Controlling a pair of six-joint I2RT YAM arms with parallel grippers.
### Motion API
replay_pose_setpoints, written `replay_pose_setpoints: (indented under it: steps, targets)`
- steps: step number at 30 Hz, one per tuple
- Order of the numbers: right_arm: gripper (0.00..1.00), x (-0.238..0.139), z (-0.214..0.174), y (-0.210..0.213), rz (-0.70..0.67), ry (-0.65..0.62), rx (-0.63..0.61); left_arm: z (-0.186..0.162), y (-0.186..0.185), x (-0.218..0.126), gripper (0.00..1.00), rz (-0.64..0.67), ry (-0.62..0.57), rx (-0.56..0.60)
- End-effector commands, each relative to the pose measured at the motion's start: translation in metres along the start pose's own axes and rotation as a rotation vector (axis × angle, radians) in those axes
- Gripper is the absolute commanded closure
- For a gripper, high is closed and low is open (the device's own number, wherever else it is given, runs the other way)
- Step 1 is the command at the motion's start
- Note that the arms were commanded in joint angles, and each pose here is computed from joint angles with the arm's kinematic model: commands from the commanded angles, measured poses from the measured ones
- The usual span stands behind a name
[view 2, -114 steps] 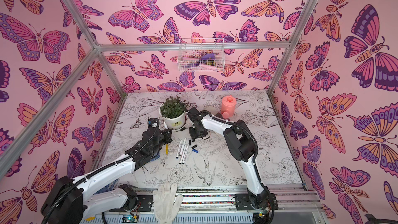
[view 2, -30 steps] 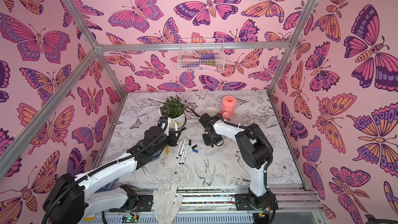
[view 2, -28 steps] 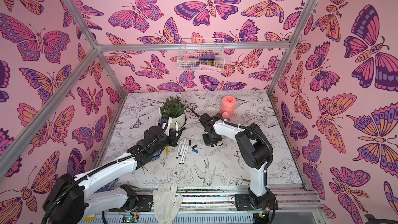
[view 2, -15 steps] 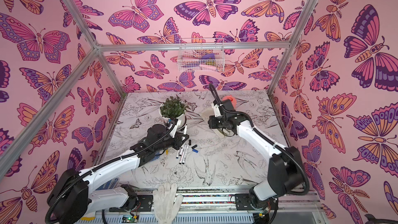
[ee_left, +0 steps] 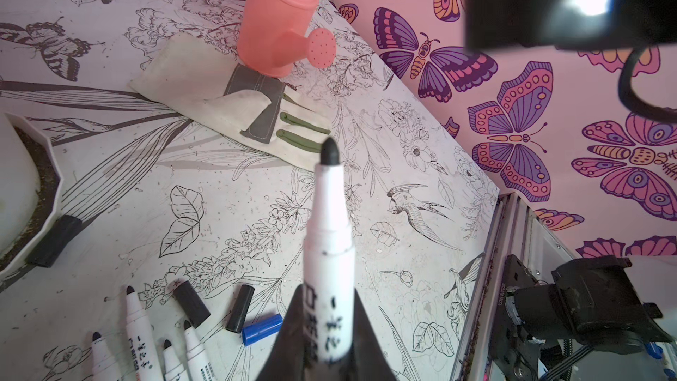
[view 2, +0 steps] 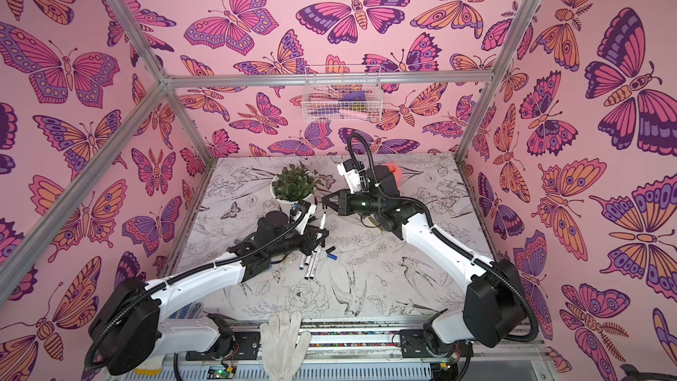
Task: Insert the pens into the pen caps
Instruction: 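Lift the black cap with the right gripper toward the marker tip, then lower the black cap onto the marker tip held by the left gripper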
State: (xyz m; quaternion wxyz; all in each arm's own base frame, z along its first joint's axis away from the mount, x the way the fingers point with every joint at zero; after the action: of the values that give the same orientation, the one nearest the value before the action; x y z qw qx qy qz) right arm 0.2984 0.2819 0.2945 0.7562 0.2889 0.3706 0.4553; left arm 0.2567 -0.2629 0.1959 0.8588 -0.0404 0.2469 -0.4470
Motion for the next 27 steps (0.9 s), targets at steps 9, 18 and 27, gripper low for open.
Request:
replay_pose_setpoints:
  steps: [9,18,27]
  targets:
    - [1.00,0.000,0.007,-0.008,-0.067,-0.057,-0.040,0.020,-0.004,-0.001,1.00,-0.003,-0.091,0.027]
    - [1.00,0.006,0.013,-0.011,-0.081,-0.071,-0.043,0.020,-0.006,0.000,1.00,-0.012,-0.090,0.030]
    - [1.00,0.011,0.010,-0.012,-0.053,-0.053,-0.020,0.022,-0.005,0.000,1.00,-0.008,-0.102,0.025]
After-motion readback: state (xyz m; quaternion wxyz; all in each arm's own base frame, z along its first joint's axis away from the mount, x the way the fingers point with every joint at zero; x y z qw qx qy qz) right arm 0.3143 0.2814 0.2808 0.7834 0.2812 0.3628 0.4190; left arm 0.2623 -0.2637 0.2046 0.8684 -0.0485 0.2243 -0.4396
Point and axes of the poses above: each gripper's point midway between its finger pads, its own x axis out along the fingers, its own y axis along the line the jaws close on, z = x × y, the point moved 4 cm from there along -x, back along the fingers, and after that the axes turned 10 degrees about x, right-handed, at the moved point
